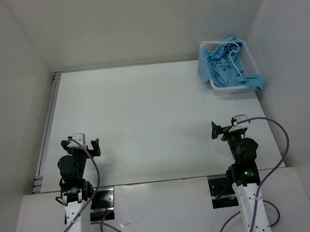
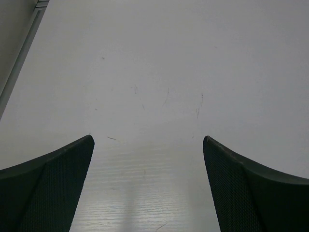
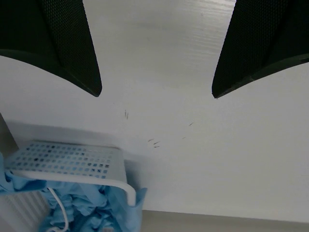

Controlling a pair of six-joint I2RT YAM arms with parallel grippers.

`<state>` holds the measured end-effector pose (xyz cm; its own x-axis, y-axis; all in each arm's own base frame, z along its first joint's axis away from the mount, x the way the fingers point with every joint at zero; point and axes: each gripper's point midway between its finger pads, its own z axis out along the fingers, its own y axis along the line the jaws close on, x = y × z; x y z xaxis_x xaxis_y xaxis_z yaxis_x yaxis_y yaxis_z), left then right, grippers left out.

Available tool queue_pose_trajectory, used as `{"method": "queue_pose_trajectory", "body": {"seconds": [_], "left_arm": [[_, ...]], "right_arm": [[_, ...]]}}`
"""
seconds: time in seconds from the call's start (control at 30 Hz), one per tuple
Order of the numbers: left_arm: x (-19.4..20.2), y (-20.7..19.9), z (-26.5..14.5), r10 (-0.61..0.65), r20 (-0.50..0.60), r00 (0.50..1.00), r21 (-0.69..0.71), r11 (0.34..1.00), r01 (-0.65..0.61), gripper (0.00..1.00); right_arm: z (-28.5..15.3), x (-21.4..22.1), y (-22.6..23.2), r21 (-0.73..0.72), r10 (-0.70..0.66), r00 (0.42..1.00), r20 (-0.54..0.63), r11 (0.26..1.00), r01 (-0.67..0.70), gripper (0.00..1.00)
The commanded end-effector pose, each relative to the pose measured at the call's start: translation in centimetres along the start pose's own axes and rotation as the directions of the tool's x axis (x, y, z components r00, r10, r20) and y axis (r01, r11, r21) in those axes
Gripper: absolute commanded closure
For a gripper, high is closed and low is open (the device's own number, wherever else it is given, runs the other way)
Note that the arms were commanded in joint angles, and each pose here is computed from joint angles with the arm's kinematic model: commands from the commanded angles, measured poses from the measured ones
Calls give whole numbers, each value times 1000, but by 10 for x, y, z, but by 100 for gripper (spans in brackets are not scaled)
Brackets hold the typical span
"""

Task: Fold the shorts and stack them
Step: Grab the shorts from the pile

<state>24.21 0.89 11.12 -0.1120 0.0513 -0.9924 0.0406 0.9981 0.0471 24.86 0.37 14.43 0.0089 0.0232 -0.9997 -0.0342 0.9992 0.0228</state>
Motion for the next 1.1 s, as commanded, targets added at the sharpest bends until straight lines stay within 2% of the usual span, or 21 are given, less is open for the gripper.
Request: {"method": "queue_pose_trajectory", "body": {"seconds": [0.0, 0.13, 0.2, 0.23, 0.27, 0.3, 0.33, 0.4, 0.47, 0.5, 0.57, 0.6, 0.67, 0.73, 0.77, 0.8, 0.83, 0.87, 0.93, 0.97, 1.07], "left_arm": [[-9, 1, 1, 15, 55, 998, -4, 1000, -15, 0], [-9, 1, 1, 15, 55, 998, -4, 1000, -15, 0], [-9, -1, 1, 15, 56, 998, 5, 1000, -16, 0], [-9, -1, 1, 15, 56, 998, 5, 1000, -16, 0], [-9, -6, 1, 15, 58, 998, 36, 999, -17, 0], [-15, -17, 0, 17, 73, 997, 98, 995, -24, 0], [-16, -63, -15, 5, 56, 998, 353, 935, -25, 0], [-22, -102, -38, -7, 55, 998, 570, 821, -25, 0], [11, -145, -92, -79, -212, 974, 759, 614, 215, 0], [10, -146, -89, -70, -171, 983, 781, 598, 178, 0], [-24, -141, -69, -11, 125, 992, 787, 610, -92, 0], [-46, -138, -64, 22, 282, 959, 754, 613, -236, 0], [-68, -139, -67, 40, 377, 925, 730, 602, -323, 0], [-97, -141, -67, 37, 408, 912, 718, 605, -345, 0], [-105, -138, -62, 32, 387, 922, 714, 622, -321, 0], [-115, -130, -49, 30, 357, 934, 682, 674, -283, 0], [-110, -130, -31, 12, 247, 969, 707, 681, -189, 0], [-144, -126, -22, 14, 266, 964, 680, 706, -198, 0], [-143, -121, 22, 10, 101, 995, 639, 766, -72, 0], [-182, -117, 37, 13, 134, 991, 599, 795, -91, 0], [-110, -104, 111, 51, -295, 954, 460, 883, 95, 0]], "right_arm": [[-1, -3, 27, -196, -222, 972, 72, 953, 232, 1], [-2, -15, 36, -240, -271, 952, 142, 924, 299, 1], [-9, -30, 62, -352, -369, 885, 283, 818, 454, 1], [-16, -44, 78, -369, -484, 759, 434, 674, 641, 0], [-30, 10, 84, -459, -682, 558, 473, 349, 817, 0], [-28, 4, 78, -97, -739, -146, 658, -274, 957, 2], [-20, -25, 74, 10, -756, -216, 619, -267, 964, 2], [-16, -34, 73, 62, -760, -239, 605, -254, 965, 2], [-18, -65, 80, 222, -727, -352, 589, -273, 936, 2], [-20, -73, 84, 264, -718, -368, 591, -259, 929, 2], [-32, -102, 97, 358, -682, -375, 628, -175, 917, 2], [-37, -117, 102, 342, -671, -334, 661, -127, 931, 2], [-42, -154, 106, 345, -663, -326, 674, -107, 933, 2], [-13, -165, 103, 203, -690, -165, 705, -26, 979, 2], [-4, -210, 96, 216, -738, -119, 664, 37, 976, 2], [12, -233, 90, 188, -766, -23, 642, 128, 974, 2], [59, -213, 85, -48, -750, 300, 589, 339, 940, 2], [80, -265, 67, 28, -777, 405, 482, 475, 879, 2], [164, -207, 48, -153, -696, 695, 183, 678, 719, 2], [188, -249, 20, -59, -661, 740, 125, 739, 671, 2], [268, -196, -25, -100, -449, 879, -158, 893, 438, 2]]}}
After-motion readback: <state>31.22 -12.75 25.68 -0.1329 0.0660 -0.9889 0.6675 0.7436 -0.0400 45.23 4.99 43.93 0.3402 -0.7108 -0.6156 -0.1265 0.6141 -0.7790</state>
